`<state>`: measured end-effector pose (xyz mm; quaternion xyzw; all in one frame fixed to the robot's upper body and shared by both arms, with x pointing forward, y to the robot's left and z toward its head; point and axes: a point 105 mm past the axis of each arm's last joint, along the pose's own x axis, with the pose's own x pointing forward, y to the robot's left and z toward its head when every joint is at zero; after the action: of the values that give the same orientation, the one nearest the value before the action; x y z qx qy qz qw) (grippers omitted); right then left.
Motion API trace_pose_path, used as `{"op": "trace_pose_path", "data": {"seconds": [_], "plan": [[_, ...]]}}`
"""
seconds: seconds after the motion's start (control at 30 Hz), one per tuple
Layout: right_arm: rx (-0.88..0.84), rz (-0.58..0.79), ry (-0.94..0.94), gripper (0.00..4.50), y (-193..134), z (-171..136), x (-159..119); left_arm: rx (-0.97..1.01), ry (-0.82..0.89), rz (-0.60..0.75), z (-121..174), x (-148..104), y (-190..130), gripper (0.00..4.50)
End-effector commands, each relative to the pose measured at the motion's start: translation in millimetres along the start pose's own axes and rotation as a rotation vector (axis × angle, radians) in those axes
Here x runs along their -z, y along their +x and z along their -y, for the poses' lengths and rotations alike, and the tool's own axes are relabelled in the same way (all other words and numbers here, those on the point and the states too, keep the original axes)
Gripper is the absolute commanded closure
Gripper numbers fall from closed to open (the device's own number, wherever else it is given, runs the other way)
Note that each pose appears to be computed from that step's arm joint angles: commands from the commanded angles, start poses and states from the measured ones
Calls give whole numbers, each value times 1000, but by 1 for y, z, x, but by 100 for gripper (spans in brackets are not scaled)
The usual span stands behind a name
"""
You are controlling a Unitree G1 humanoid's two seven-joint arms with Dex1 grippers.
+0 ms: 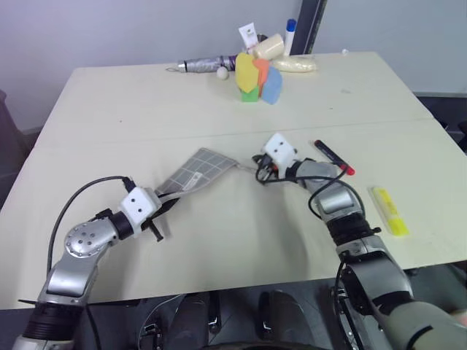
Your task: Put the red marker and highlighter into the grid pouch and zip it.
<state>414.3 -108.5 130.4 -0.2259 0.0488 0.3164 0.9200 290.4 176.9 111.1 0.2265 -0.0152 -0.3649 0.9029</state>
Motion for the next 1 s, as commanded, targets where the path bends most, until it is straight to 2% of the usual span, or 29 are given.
{"op": "trace_pose_path", "data": {"seconds": [0.03, 0.1, 0.2, 0.43, 0.57, 0.83, 0.93, 1.0], "plan": [[178, 81, 3, 450, -30, 38, -23, -50, -66, 81, -6, -21, 8, 443], [194, 78, 23, 450, -41, 42, -21, -50, -101, 96, -4, -25, 12, 443], [181, 68, 109, 372, -69, 45, -15, -28, -179, 125, 5, -33, 31, 450], [76, 72, 196, 7, -91, 20, -20, 21, -228, 173, 20, -47, 60, 450], [82, 64, 195, 2, -88, 12, -20, 64, -226, 199, 28, -54, 72, 450], [166, 101, 281, 2, -70, 24, -22, 114, -214, 223, 36, -60, 77, 450], [166, 106, 302, 92, -65, 25, -20, 117, -210, 223, 37, -60, 77, 450], [146, 110, 311, 197, -64, 22, -21, 113, -210, 225, 38, -60, 77, 450]]}}
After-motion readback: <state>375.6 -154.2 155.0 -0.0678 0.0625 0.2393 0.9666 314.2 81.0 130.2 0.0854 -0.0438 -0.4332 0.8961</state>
